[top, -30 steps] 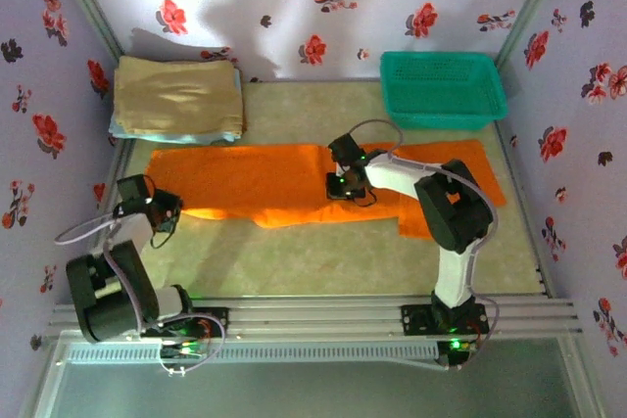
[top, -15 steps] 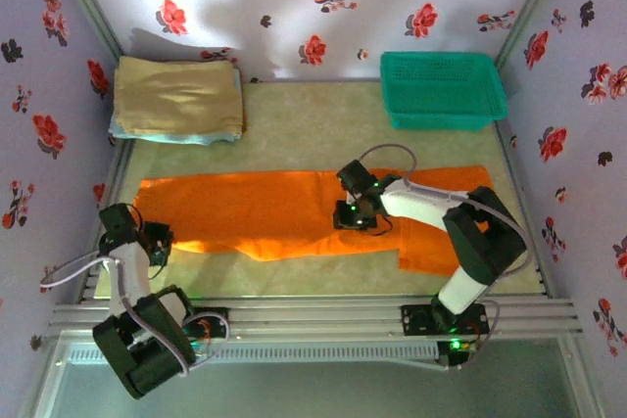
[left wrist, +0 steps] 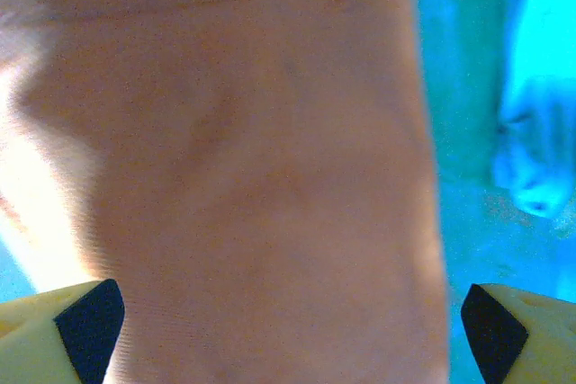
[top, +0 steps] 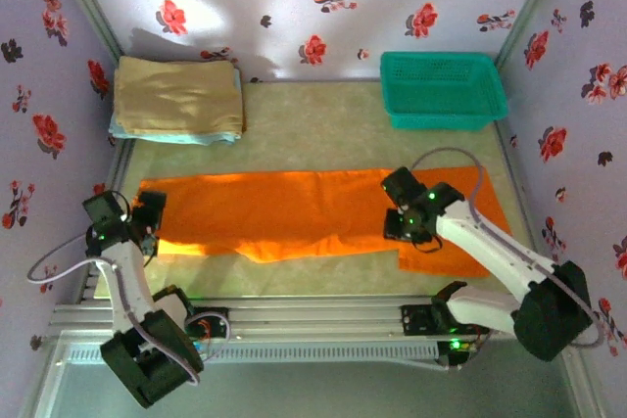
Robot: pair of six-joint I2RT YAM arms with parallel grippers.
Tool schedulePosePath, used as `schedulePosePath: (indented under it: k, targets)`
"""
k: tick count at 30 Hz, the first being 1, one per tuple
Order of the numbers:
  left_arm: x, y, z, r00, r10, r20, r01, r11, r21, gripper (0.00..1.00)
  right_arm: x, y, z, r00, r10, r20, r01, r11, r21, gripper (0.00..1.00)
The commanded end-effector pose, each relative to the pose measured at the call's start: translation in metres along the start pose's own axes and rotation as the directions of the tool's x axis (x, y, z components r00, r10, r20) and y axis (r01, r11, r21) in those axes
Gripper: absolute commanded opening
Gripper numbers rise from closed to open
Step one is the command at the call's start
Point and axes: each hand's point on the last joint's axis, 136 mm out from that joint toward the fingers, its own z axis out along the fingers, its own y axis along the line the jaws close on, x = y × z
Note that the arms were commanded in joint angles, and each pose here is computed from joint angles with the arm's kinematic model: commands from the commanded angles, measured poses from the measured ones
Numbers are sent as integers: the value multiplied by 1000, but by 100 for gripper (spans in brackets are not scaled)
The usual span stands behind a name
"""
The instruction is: Fold and stack the trousers
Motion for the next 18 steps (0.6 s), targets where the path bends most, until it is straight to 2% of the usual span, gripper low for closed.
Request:
schedulePosePath:
  k: [1, 6, 11, 14, 18]
  targets:
    - [7, -31, -14, 999, 49, -22, -47, 995, 83, 99, 30, -13, 11, 987, 134, -90, -131, 991, 38, 43]
    - [25, -57, -10, 994, 97, -52, -89, 985, 148, 98, 41, -19, 44, 969, 220, -109, -213, 974, 75, 42]
    - [38, -55, 0, 989, 119, -91, -103, 982, 155, 98, 52, -5, 70, 972, 155, -176, -140, 985, 95, 39]
    - [45, -50, 5, 986, 121, -111, -104, 983, 154, 98, 52, -10, 77, 971, 153, -182, -128, 982, 142, 28]
    - [49, -48, 4, 985, 125, -121, -105, 981, 160, 98, 40, -23, 64, 980, 170, -100, -148, 968, 202, 11]
